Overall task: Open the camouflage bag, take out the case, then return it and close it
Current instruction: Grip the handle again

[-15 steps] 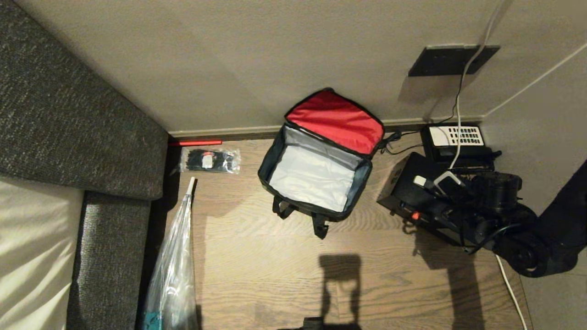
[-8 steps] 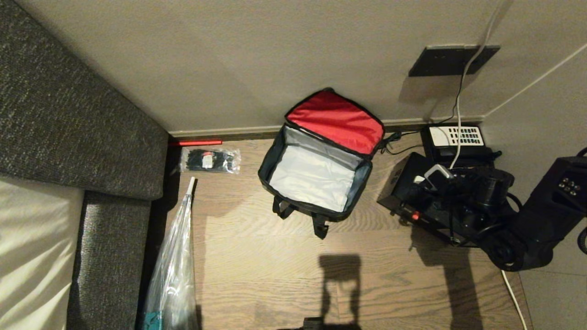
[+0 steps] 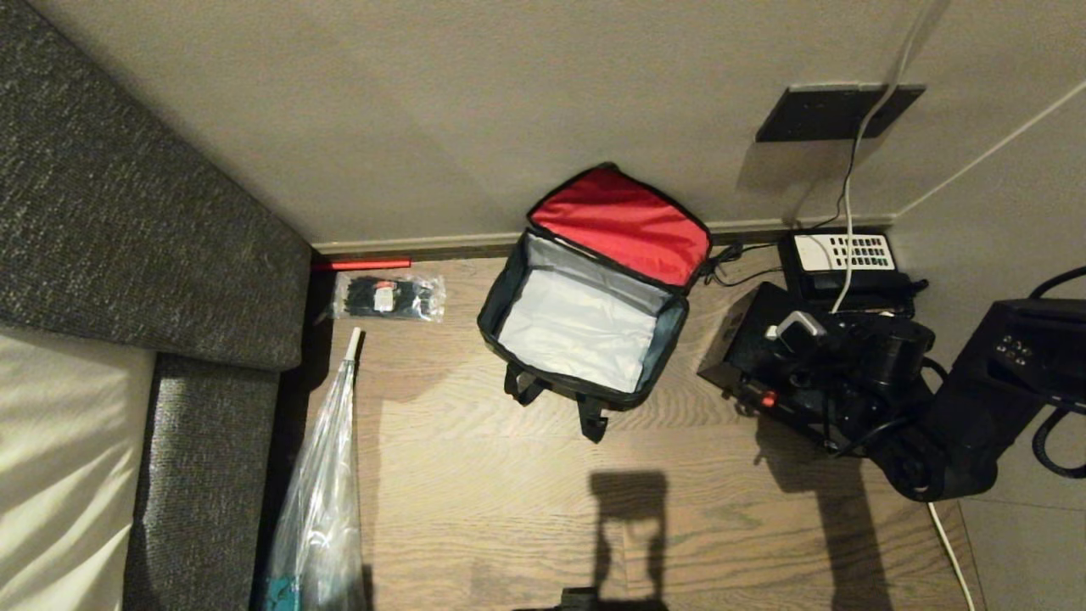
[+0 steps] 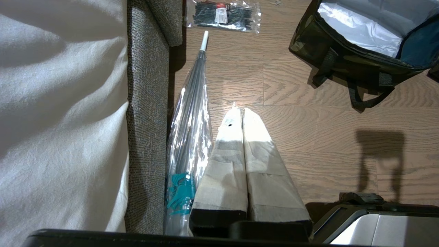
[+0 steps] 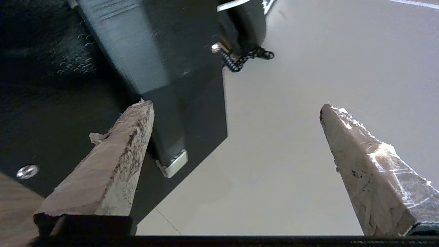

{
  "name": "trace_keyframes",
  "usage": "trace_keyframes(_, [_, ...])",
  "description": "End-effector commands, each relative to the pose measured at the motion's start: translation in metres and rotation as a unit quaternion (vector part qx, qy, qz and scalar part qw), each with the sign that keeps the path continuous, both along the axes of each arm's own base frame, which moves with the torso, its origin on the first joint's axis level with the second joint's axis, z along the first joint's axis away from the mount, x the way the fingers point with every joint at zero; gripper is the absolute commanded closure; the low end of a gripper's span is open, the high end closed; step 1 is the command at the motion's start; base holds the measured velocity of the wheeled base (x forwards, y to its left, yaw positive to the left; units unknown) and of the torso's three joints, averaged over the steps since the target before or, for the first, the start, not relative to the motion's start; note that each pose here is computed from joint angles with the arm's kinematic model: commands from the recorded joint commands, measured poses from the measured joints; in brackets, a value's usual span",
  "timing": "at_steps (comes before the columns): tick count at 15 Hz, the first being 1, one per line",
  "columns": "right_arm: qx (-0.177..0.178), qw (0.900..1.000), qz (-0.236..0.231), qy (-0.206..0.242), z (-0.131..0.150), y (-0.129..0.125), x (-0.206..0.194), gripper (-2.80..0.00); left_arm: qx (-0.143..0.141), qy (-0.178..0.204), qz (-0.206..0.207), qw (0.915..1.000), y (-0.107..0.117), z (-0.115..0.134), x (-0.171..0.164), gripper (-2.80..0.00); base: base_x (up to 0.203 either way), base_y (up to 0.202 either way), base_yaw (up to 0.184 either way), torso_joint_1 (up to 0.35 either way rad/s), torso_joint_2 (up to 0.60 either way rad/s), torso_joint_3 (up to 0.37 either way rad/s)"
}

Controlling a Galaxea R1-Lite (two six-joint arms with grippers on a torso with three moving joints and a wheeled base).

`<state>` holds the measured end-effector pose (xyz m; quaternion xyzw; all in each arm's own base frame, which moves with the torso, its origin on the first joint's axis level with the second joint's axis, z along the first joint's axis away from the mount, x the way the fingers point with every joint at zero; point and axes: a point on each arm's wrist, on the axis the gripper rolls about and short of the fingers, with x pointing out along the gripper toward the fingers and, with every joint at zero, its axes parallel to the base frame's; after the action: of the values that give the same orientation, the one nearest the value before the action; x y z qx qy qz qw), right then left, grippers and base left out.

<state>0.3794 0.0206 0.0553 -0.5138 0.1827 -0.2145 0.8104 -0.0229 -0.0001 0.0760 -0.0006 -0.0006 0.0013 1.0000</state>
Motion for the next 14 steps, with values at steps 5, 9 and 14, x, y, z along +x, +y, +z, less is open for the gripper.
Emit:
trace_keyframes(5, [-0.017,1.000,-0.001,0.020,-0.014,0.000,0.005,-2.80,0.000,-0.002,0.000,1.0000,0.000,0.000,0.000,0.00,0.000,0.000,0.000,0.000,0.00,0.000])
trace_keyframes(9, [-0.017,1.000,-0.012,0.007,-0.021,0.000,0.013,-2.80,0.000,-0.002,0.000,1.0000,0.000,0.000,0.000,0.00,0.000,0.000,0.000,0.000,0.00,0.000])
trace_keyframes(14, [-0.021,0.998,-0.053,-0.034,-0.012,-0.015,0.038,-2.80,0.000,-0.002,0.000,1.0000,0.000,0.000,0.000,0.00,0.000,0.000,0.000,0.000,0.00,0.000])
